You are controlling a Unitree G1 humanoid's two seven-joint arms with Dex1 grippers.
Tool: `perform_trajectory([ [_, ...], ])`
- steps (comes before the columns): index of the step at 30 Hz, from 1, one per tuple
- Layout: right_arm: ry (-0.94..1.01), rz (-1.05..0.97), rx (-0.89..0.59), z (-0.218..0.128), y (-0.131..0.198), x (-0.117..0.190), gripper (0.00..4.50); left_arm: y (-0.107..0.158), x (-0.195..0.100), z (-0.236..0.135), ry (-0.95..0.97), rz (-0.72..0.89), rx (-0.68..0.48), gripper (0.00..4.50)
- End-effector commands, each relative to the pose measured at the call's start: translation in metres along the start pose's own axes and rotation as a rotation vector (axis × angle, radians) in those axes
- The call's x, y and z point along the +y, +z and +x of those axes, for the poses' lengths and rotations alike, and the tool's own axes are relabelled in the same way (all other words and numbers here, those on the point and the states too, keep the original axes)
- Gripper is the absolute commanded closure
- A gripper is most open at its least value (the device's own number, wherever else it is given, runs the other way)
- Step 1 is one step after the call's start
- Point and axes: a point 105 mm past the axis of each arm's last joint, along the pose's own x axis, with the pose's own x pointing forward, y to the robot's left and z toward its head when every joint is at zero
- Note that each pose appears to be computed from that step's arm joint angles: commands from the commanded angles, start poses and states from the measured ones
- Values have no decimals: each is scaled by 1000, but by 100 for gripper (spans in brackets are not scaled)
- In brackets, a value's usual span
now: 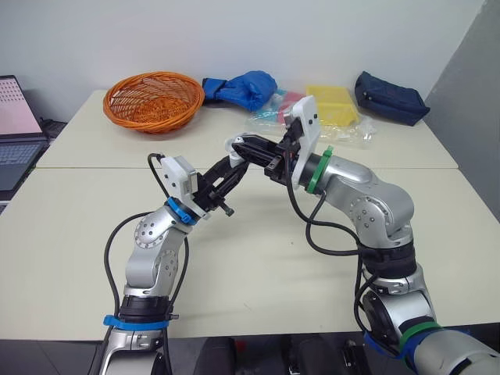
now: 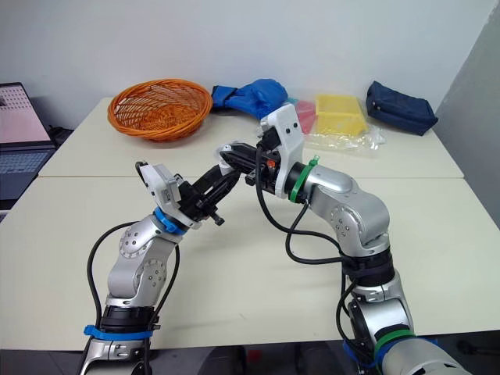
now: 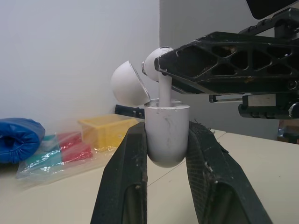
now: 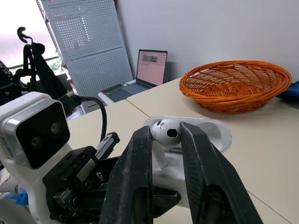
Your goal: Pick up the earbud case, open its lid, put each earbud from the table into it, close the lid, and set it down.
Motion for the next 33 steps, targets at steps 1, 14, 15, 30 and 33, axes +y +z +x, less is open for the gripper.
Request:
perform_trajectory([
  [1,7,-23,-10,0,2,4,400,15,-4,4,-33,33,-50,374],
  [14,-24,-54,-1,0,-2,-1,276,16,-3,5,-36,37,-50,374],
  [15,-25,-56,-3,0,-1,-1,242,16,-3,5,-37,37,-50,374],
  [30,77,-123,-105,-50,46,1,174,13,1,1,-29,36,-34,374],
  [33,25,-114,-82,-61,51,-11,174,13,3,0,-20,37,-33,374],
])
